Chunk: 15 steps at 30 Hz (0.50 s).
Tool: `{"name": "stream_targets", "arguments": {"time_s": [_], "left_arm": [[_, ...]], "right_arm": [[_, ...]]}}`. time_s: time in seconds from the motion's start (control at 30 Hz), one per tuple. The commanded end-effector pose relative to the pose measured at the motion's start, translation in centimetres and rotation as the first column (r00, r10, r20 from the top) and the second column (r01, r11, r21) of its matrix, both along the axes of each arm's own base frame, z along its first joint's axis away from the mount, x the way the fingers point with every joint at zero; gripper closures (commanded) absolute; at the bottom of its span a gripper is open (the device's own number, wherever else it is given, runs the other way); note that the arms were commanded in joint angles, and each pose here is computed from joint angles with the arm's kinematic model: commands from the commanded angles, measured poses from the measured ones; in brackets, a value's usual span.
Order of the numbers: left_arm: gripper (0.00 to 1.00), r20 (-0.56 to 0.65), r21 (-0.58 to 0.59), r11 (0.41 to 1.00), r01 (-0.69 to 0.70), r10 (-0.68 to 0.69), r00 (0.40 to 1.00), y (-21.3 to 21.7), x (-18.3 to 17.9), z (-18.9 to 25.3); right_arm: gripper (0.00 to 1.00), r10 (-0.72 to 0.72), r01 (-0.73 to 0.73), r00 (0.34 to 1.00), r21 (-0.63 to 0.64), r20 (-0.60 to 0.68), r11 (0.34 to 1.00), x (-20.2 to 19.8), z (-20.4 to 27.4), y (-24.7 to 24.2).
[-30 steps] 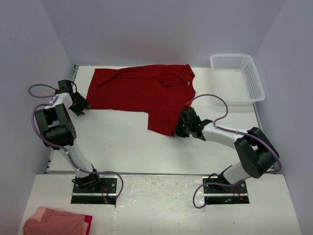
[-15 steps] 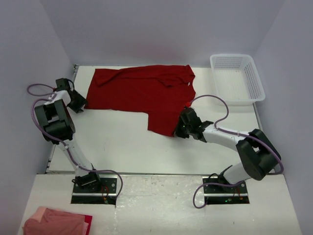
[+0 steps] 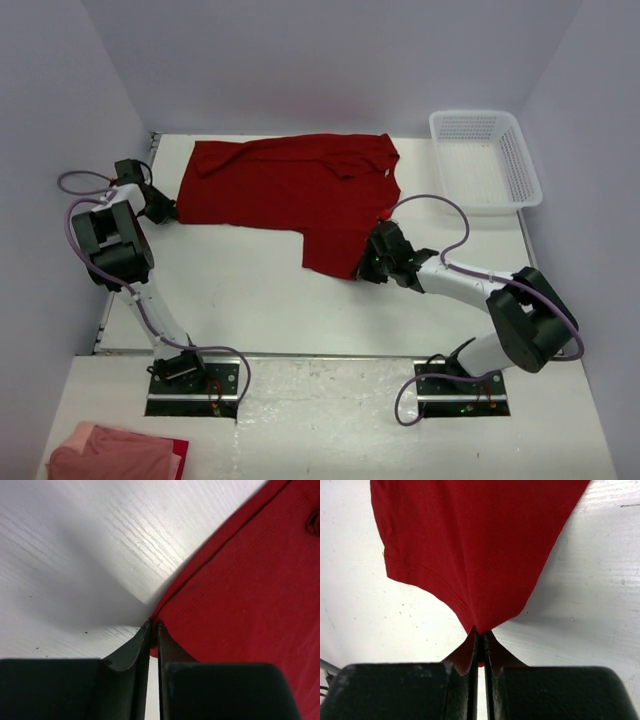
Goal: Fold and stack the t-shirts
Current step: Flatten out the tshirt
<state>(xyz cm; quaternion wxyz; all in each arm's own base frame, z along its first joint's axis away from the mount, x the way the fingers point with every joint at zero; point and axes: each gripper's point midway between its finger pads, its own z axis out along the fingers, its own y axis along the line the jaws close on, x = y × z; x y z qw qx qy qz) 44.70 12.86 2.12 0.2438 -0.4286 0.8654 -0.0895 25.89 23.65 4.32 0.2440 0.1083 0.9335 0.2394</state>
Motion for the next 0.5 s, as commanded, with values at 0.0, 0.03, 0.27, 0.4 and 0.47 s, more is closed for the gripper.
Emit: {"name": "stream_targets", "arguments": {"time_s": [0.0,0.03,0.27,0.4,0.47], "left_arm": [[0.93,0.018,-0.031,1.0,0.005,-0.005,1.0,-0.3,0.1,-0.2],[1.0,0.017,-0.037,0.999,0.006,-0.006,1.0,-0.5,-0.1,-0.2],[1.0,0.194,-0.015,0.998,0.053,-0.049,0.98,-2.9,-1.6,7.9],[1.0,0.374,0.051,0.993,0.11,-0.121,0.919,-4.8,-2.2,16.3],[1.0,0.484,0.091,0.984,0.152,-0.177,0.857,-6.5,-2.7,21.4]], "right_arm": [[1.0,-0.009,0.009,1.0,0.01,0.025,1.0,0.1,0.7,0.1],[1.0,-0.011,0.011,1.0,0.0,0.029,1.0,0.3,0.8,0.0],[1.0,-0.047,0.068,0.989,-0.15,0.142,0.986,3.2,4.8,-2.0],[1.0,-0.033,0.109,0.953,-0.242,0.301,0.964,5.4,12.3,-3.8],[1.0,-0.05,0.155,0.912,-0.23,0.406,0.961,6.9,17.8,-4.2]]}}
